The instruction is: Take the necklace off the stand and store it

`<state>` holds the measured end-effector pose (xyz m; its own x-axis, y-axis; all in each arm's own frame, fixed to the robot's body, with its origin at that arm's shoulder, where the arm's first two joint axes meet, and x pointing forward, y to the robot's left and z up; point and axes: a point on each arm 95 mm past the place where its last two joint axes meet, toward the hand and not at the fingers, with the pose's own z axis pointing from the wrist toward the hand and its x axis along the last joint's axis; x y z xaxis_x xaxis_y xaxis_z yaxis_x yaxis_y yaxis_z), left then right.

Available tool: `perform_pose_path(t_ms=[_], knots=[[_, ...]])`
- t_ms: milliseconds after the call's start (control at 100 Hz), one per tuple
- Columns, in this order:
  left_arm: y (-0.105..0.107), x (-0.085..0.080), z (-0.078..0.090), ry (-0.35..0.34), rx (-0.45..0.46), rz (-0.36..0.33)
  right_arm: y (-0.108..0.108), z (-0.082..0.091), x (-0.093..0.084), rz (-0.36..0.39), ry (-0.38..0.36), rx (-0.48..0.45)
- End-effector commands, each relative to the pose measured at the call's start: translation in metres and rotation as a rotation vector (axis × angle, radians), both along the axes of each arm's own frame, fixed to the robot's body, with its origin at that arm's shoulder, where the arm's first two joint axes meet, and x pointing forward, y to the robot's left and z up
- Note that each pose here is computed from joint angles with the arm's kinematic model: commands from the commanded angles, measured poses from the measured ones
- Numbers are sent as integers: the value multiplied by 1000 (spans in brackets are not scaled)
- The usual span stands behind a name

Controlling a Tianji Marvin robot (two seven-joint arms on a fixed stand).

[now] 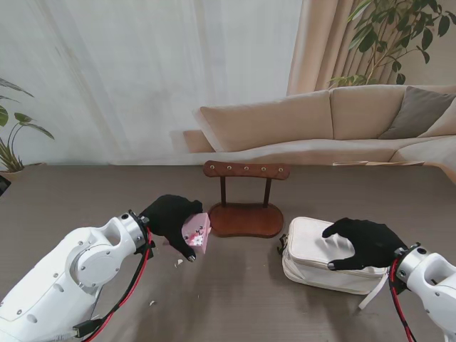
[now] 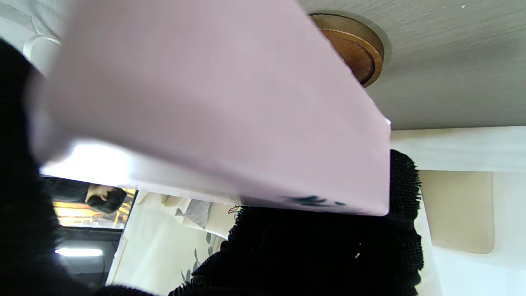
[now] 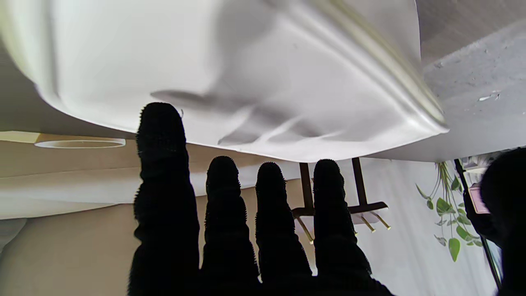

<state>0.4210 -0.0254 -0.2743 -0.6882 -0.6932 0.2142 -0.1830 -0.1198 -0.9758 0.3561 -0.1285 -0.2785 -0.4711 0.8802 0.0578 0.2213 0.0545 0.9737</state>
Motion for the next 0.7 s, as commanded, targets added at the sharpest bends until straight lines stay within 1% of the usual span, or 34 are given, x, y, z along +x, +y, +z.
perform_pose_path(t_ms=[0, 210, 320, 420, 690], knots=[[-1, -2, 0, 9, 13, -4, -5, -6, -6, 2, 34, -20], [-1, -2, 1, 12, 20, -4, -15, -6, -14, 2, 43, -40], [-2, -2, 1, 13, 20, -7, -18, -7, -15, 3, 24, -80], [-3, -2, 1, 16, 23, -10, -20, -7, -16, 8, 23, -91], [-3, -3, 1, 17, 33, -10, -25, -2, -20, 37, 27, -117]])
